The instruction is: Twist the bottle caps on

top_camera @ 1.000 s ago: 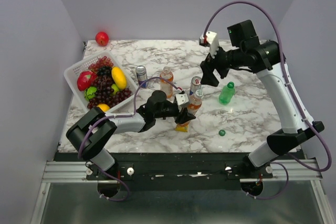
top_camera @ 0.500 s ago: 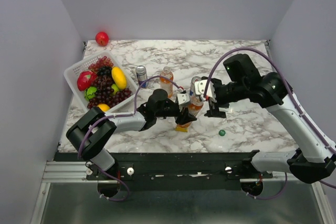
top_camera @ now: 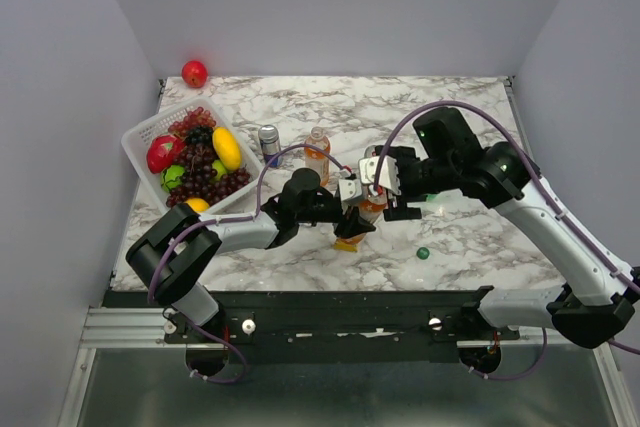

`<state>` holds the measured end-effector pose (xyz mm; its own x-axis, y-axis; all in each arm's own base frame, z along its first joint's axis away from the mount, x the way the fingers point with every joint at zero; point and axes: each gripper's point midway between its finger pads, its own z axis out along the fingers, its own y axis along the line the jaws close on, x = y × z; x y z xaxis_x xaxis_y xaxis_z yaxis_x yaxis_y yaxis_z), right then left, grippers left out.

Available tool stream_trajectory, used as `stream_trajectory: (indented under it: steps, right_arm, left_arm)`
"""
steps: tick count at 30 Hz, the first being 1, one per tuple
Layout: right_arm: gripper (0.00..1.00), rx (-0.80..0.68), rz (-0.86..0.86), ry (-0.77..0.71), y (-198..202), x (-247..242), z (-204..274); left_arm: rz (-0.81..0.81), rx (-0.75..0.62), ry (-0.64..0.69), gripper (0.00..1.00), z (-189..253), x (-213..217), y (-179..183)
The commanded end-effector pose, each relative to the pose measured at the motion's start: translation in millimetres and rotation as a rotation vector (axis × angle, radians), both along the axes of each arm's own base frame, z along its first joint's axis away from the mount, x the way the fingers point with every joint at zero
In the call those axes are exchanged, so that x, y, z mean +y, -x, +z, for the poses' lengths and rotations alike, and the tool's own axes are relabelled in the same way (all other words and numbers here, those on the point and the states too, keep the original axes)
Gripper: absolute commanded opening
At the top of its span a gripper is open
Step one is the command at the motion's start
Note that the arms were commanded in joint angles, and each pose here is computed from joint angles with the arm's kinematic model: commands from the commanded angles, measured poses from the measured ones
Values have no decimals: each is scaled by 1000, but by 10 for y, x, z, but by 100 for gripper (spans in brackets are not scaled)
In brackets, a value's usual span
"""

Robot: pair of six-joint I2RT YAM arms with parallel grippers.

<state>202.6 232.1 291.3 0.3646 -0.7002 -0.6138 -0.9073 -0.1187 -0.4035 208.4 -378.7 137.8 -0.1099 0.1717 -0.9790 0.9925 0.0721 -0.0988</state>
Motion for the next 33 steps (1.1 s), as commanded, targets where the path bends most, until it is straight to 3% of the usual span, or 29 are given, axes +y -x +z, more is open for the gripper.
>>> stream_trajectory:
  steps: [1,33]
  right_arm:
    - [91,-35,-16,20,-92,0,-66]
    - [91,9,-106,87,-93,-156,-280]
  left_arm:
    - [-31,-42,38,0,185,-22,8]
    - [40,-25,68,0,243,13,-121]
